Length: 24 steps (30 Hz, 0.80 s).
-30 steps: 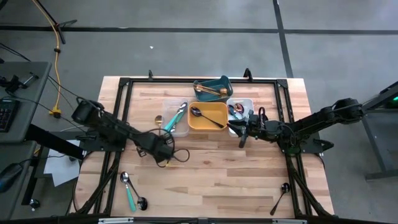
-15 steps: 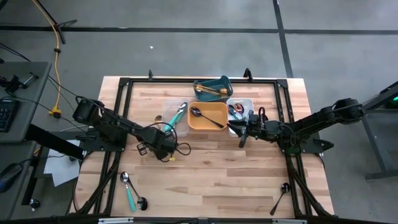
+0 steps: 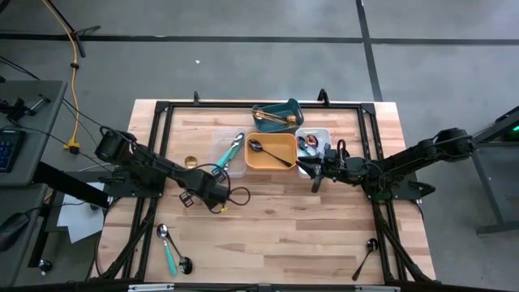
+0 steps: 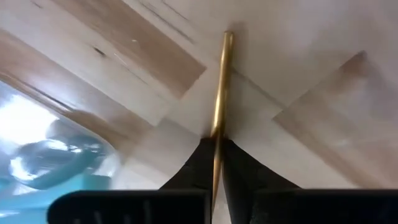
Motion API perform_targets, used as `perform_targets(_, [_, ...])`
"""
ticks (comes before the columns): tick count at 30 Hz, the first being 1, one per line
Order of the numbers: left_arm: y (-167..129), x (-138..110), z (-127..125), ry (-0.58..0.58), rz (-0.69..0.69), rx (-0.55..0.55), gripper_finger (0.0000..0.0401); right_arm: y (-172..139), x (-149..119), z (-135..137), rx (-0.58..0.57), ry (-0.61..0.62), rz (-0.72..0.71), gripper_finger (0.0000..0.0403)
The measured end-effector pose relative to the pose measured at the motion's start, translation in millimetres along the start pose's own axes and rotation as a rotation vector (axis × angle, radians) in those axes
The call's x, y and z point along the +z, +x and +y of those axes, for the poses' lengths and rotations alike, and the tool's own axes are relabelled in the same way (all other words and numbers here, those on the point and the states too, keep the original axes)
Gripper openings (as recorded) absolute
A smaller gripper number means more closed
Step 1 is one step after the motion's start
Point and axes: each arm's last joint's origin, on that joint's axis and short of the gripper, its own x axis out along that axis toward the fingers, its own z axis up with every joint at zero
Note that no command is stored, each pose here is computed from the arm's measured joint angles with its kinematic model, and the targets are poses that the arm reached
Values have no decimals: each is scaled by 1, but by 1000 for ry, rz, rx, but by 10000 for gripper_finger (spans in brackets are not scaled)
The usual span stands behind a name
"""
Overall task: Sort silverware by color (type)
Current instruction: Put the gold color spoon into the green bin, then put the gold-colored spoon into the green bin
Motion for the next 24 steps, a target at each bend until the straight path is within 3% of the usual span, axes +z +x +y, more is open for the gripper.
perform_targets(4, [-12,8,0,-108,-56,-92,5,0,0,0,0,0,0,71])
perform_targets(8, [-37,17,10,-215,-207,-152,4,0,0,0,1,1,-3,71])
perform_targets(17, [-90,12,21,-384,-383,-52,5,0,0,0,1,1,-2,71])
perform_targets(24, [-124,-6,22,-512,-540,94,4,0,0,0,1,1,-3,71])
